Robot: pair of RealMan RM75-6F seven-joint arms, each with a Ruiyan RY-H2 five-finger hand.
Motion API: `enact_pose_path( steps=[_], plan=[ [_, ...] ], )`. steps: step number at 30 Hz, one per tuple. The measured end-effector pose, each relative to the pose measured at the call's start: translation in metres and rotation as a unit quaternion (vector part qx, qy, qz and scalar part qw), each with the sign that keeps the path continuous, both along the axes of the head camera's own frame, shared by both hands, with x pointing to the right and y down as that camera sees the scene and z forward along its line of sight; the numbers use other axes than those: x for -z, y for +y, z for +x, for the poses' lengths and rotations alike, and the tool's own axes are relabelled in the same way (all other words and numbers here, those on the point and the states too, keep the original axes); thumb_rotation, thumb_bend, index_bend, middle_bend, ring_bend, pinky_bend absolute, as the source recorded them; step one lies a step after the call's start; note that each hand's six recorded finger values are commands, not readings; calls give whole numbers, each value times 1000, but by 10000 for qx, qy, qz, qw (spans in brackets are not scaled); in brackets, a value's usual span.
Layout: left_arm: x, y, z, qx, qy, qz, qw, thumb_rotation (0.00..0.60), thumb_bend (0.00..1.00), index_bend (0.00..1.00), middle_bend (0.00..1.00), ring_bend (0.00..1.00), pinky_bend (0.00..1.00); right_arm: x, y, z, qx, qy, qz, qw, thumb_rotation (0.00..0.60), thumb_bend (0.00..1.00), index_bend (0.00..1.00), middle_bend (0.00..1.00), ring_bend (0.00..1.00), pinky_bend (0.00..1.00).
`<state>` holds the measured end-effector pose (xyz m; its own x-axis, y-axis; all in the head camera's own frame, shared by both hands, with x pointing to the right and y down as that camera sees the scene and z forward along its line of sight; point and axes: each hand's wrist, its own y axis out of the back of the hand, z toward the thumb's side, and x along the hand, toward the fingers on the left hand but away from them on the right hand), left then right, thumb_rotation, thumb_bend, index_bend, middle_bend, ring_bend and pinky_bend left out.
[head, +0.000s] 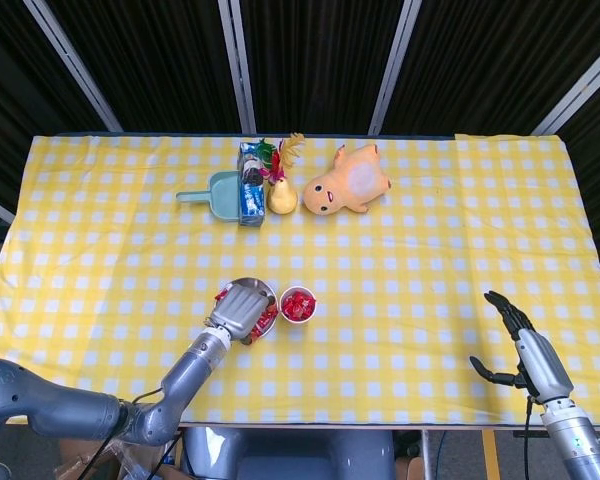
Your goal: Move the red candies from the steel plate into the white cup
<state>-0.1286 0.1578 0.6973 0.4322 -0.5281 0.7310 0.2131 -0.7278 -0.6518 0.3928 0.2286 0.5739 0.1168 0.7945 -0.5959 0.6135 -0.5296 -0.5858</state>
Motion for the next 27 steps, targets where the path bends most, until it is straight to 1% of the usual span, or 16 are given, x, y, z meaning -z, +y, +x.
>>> enact_pose_path(
  steps=[4, 6, 10, 14, 17, 23, 27],
  plan=[
    [-3, 2, -6, -68, -73, -3, 10000, 600, 268, 339, 330, 832, 901, 0, 0, 0, 1, -2, -4, 10000, 600, 361, 0, 0, 0, 1],
    [-3, -1, -8, -74, -76, 26, 9999, 600, 268, 339, 323, 832, 901, -1, 1, 0, 7, 4, -20, 10000, 600, 361, 0, 0, 0, 1],
    [0, -7, -10, -124, 28, 49, 9999, 600, 267, 339, 316, 832, 901, 0, 0, 0, 15, 5, -9, 10000, 600, 362, 0, 0, 0, 1],
    [2, -11, -10, -158, 88, 22, 9998, 600, 267, 339, 316, 832, 901, 0, 5, 0, 27, 8, -16, 10000, 600, 362, 0, 0, 0, 1],
    [0, -9, -13, -177, 77, -13, 9998, 600, 267, 339, 317, 832, 901, -1, 3, 0, 24, 11, -14, 10000, 600, 362, 0, 0, 0, 1],
    [-3, -7, -14, -206, 66, -51, 9998, 600, 267, 346, 324, 832, 901, -5, 13, 4, 20, 41, -35, 10000, 600, 361, 0, 0, 0, 1],
    [-4, -7, -11, -218, 60, -57, 9997, 600, 269, 349, 338, 832, 901, -4, 11, 3, 24, 24, -15, 10000, 600, 362, 0, 0, 0, 1]
  ],
)
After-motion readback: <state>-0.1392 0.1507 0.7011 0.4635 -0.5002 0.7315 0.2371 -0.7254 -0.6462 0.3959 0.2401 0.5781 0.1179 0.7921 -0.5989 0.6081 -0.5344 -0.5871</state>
